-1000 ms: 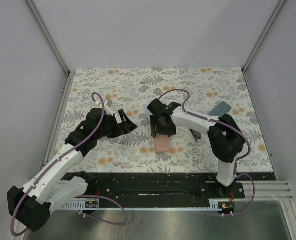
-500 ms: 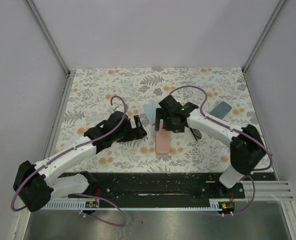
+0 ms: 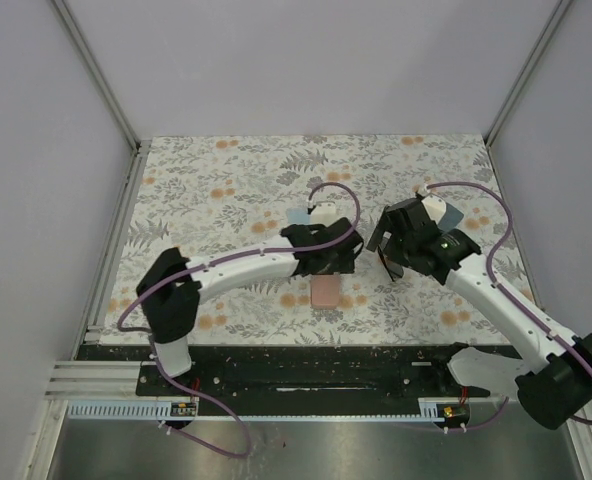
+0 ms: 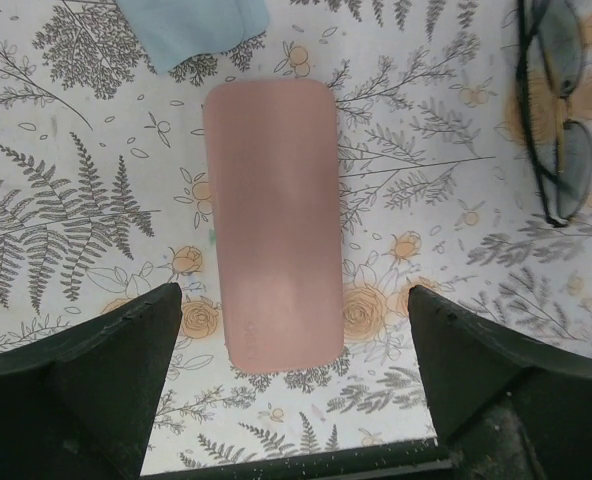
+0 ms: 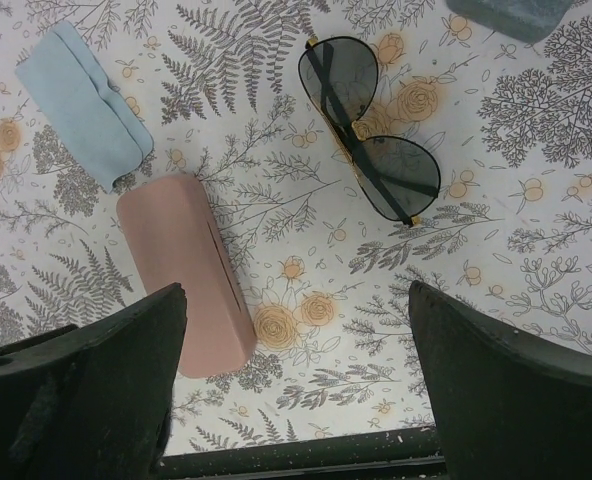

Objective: Organize the sunglasses

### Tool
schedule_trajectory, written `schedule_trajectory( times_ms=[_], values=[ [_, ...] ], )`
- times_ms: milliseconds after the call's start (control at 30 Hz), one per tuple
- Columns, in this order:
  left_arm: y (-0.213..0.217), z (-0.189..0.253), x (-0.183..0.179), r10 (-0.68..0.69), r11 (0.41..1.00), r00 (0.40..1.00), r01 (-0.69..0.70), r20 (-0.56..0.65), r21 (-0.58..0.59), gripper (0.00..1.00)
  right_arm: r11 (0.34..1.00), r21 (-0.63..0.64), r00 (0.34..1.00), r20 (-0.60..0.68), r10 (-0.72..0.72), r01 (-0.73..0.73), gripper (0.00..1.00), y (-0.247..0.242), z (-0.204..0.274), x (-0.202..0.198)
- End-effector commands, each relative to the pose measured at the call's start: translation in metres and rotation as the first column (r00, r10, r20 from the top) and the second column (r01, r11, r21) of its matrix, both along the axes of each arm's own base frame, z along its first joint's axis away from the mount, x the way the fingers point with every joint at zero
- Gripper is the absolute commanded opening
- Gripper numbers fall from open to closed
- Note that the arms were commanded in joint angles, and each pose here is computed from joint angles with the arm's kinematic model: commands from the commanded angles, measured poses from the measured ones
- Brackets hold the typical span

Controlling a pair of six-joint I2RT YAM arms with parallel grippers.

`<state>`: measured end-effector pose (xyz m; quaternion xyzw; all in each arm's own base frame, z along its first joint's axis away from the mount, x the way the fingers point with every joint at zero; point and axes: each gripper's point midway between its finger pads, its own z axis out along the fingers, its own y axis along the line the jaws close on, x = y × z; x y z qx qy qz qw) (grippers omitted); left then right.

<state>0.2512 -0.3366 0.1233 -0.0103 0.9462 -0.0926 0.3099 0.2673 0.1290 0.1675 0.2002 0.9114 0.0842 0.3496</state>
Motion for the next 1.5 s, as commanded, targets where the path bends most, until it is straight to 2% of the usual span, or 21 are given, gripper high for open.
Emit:
schedule_trajectory(
  times_ms=[0, 200, 500, 667, 967, 1033, 1133, 1267, 1367, 1467],
  values=[
    [0.01, -0.015, 0.001, 0.073, 0.985, 0.997, -0.073, 0.006, 0.153, 0.99, 0.999, 0.003, 0.997, 0.054, -0.053, 0.053, 0.99, -0.014, 0.012, -0.003],
    [0.007, -0.032, 0.003, 0.101, 0.98, 0.995, -0.098, -0.007, 0.173, 0.99, 0.999, 0.046, 0.995, 0.096, -0.028, 0.024, 0.99, -0.012, 0.024, -0.01],
    [-0.02, -0.052, 0.001, 0.031, 0.994, 0.998, -0.024, -0.057, 0.108, 0.99, 0.998, 0.062, 0.993, 0.121, -0.004, -0.003, 0.99, -0.012, 0.029, -0.015],
    [-0.026, -0.06, 0.003, 0.018, 0.994, 0.997, -0.01, -0.07, 0.112, 0.99, 0.998, 0.059, 0.992, 0.123, 0.004, -0.011, 1.0, -0.012, 0.029, -0.016],
    [-0.024, -0.075, 0.003, 0.029, 0.991, 0.996, -0.017, -0.09, 0.134, 0.9, 0.998, 0.066, 0.991, 0.134, 0.003, -0.012, 0.99, -0.013, 0.032, -0.018],
    [-0.023, -0.078, 0.003, 0.03, 0.99, 0.995, -0.017, -0.094, 0.138, 0.87, 0.997, 0.072, 0.991, 0.136, -0.001, -0.009, 0.99, -0.013, 0.033, -0.017],
    [-0.021, -0.077, 0.003, 0.036, 0.991, 0.995, -0.023, -0.094, 0.135, 0.75, 0.997, 0.074, 0.991, 0.136, 0.003, -0.013, 0.99, -0.012, 0.034, -0.018],
    [-0.02, -0.058, 0.008, -0.005, 0.996, 0.997, 0.012, -0.077, 0.094, 0.49, 0.997, 0.077, 0.991, 0.133, 0.017, -0.028, 0.99, -0.009, 0.032, -0.017],
    [-0.014, -0.03, 0.014, -0.049, 0.999, 0.996, 0.05, -0.068, 0.021, 0.44, 0.991, 0.111, 0.991, 0.113, 0.069, -0.081, 0.99, 0.004, 0.029, -0.017],
    [0.0, 0.009, 0.017, -0.103, 0.985, 0.994, 0.095, -0.048, -0.146, 0.44, 0.96, 0.21, 0.982, 0.086, 0.17, -0.185, 0.99, 0.031, 0.037, -0.02]
  ],
)
